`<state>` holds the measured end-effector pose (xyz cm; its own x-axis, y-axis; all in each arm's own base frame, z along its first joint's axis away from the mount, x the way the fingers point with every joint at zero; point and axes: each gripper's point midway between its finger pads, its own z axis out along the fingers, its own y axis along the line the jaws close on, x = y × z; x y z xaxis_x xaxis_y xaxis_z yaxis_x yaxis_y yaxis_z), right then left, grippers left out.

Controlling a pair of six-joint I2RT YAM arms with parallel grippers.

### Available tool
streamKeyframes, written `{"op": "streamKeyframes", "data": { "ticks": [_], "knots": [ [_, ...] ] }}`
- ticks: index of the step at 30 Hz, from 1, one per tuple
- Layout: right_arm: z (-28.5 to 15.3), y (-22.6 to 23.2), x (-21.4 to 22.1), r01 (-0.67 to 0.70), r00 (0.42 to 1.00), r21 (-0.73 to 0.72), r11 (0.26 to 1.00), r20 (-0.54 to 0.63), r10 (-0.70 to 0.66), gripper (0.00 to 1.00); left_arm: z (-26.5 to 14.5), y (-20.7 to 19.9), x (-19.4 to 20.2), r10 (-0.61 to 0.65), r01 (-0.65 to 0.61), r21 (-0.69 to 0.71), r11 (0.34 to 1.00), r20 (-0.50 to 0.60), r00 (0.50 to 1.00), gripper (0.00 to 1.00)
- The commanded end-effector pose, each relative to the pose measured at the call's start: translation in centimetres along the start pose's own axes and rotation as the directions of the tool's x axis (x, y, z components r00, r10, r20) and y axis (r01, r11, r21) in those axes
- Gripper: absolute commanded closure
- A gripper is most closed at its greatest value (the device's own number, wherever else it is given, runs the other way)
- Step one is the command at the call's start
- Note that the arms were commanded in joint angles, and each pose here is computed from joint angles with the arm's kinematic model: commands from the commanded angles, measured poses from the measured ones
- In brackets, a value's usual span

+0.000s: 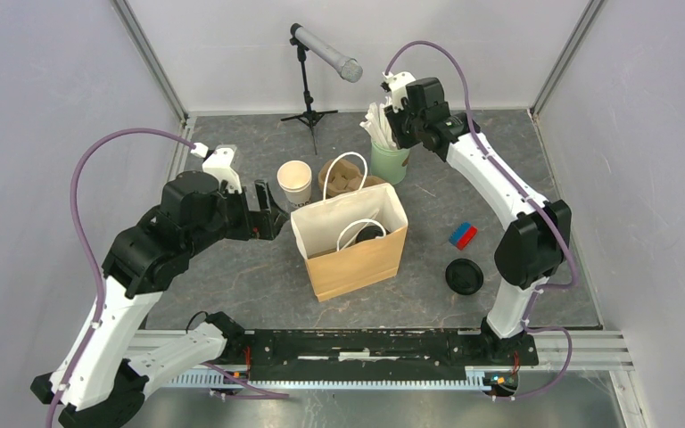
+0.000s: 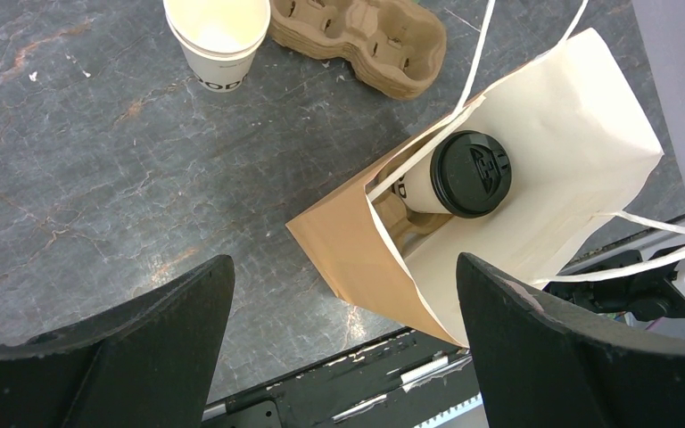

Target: Pack the takeout coffee

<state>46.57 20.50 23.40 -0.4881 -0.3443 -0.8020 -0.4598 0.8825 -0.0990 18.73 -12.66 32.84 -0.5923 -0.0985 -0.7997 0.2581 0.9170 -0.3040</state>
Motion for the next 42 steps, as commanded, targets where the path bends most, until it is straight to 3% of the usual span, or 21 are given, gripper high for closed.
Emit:
{"op": "streamKeyframes", "data": {
  "ticks": [1, 7, 19, 27, 42],
  "knots": [
    [0.2, 0.1, -0.6, -0.025, 1.0, -0.012, 1.0, 0.01, 0.025, 0.68, -0.7, -0.3, -1.3, -0.029, 0.028, 0.008, 1.0, 0.048, 0.998, 0.0],
    [0.5, 0.2, -0.1, -0.036, 0.999, -0.012, 0.999, -0.002, 0.036, 0.68, -0.6, -0.3, -1.3, -0.025, 0.024, 0.007, 1.0, 0.044, 0.999, 0.0],
    [0.2, -0.5, 0.3, -0.051, 0.998, 0.036, 0.998, -0.03, 0.052, 0.8, -0.6, -0.3, -1.3, -0.024, 0.023, 0.006, 1.0, 0.044, 0.999, 0.0],
    [-0.7, -1.4, -0.7, -0.037, 0.999, 0.075, 0.997, -0.021, 0.038, 1.0, -0.5, -0.4, -1.4, -0.025, 0.024, 0.009, 1.0, 0.043, 0.999, 0.0],
    [-6.1, -1.4, -5.9, -0.06, 0.992, 0.049, 0.997, 0.111, 0.054, 1.0, -0.4, -0.3, -1.2, -0.023, 0.023, 0.007, 1.0, 0.037, 0.999, 0.0]
  ]
}}
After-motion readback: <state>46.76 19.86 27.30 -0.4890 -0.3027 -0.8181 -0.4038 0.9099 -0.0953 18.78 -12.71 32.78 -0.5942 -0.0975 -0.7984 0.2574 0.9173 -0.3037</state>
